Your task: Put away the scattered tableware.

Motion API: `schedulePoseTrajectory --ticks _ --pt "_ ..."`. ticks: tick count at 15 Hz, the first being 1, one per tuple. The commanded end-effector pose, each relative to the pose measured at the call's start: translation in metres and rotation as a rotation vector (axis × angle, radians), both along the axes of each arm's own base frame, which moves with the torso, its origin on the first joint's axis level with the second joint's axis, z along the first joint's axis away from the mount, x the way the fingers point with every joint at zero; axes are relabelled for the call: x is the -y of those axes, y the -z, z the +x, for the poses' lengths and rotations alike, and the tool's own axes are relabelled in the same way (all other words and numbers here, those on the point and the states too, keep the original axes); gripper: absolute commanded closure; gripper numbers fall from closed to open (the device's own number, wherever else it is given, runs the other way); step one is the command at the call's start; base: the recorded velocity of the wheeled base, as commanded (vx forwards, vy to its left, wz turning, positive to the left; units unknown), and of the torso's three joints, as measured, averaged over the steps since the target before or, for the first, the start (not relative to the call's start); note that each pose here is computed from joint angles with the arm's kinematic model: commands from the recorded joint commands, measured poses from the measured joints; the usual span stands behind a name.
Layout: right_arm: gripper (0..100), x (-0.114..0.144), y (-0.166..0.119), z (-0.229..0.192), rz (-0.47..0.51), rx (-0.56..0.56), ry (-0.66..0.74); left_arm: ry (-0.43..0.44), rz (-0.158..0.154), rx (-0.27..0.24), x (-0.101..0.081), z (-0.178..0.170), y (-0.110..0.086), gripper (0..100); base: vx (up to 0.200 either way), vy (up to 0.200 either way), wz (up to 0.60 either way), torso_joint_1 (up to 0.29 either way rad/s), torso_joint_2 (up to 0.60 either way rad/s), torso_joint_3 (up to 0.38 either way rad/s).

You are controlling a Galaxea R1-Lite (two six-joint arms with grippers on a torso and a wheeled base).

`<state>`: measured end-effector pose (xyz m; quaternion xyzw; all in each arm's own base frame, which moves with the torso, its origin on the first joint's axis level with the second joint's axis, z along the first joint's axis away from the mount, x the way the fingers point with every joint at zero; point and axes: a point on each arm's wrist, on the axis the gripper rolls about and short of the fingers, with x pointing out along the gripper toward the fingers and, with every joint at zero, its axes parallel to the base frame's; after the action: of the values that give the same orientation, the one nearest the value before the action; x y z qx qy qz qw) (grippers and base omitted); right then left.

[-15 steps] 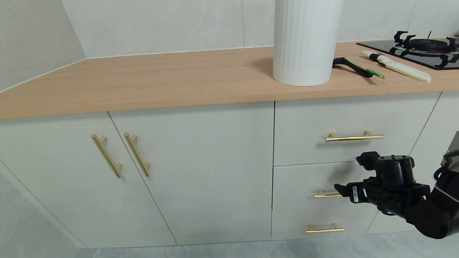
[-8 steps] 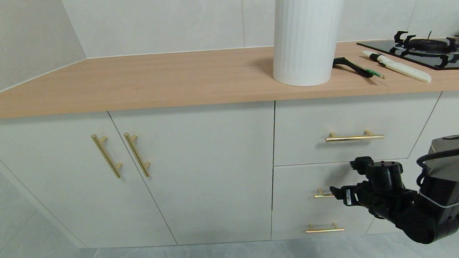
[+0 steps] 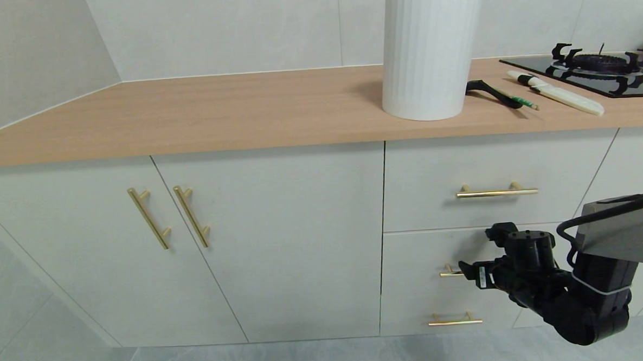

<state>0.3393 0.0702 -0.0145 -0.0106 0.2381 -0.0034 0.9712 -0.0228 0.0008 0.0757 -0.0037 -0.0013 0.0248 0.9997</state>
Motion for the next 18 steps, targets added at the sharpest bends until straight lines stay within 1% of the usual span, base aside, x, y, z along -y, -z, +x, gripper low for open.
schedulePoseTrajectory --ticks 1,3,18 --pt "0 -0.0004 0.0050 0.0013 -0.005 -0.009 0.005 -0.001 0.000 -0.001 0.0000 0.0000 0.0001 0 0.000 0.000 0.00 0.000 0.00 0.000" --pt "0 -0.0004 0.0084 0.0042 -0.018 -0.008 0.028 -0.001 0.000 0.001 0.0000 0.0000 -0.0001 0 0.000 0.000 0.00 0.000 0.00 0.000" --pt "0 0.0003 0.0146 0.0008 -0.032 -0.041 0.024 -0.001 0.000 -0.001 0.0000 0.0000 0.0001 0 0.000 0.000 0.00 0.000 0.00 0.000"
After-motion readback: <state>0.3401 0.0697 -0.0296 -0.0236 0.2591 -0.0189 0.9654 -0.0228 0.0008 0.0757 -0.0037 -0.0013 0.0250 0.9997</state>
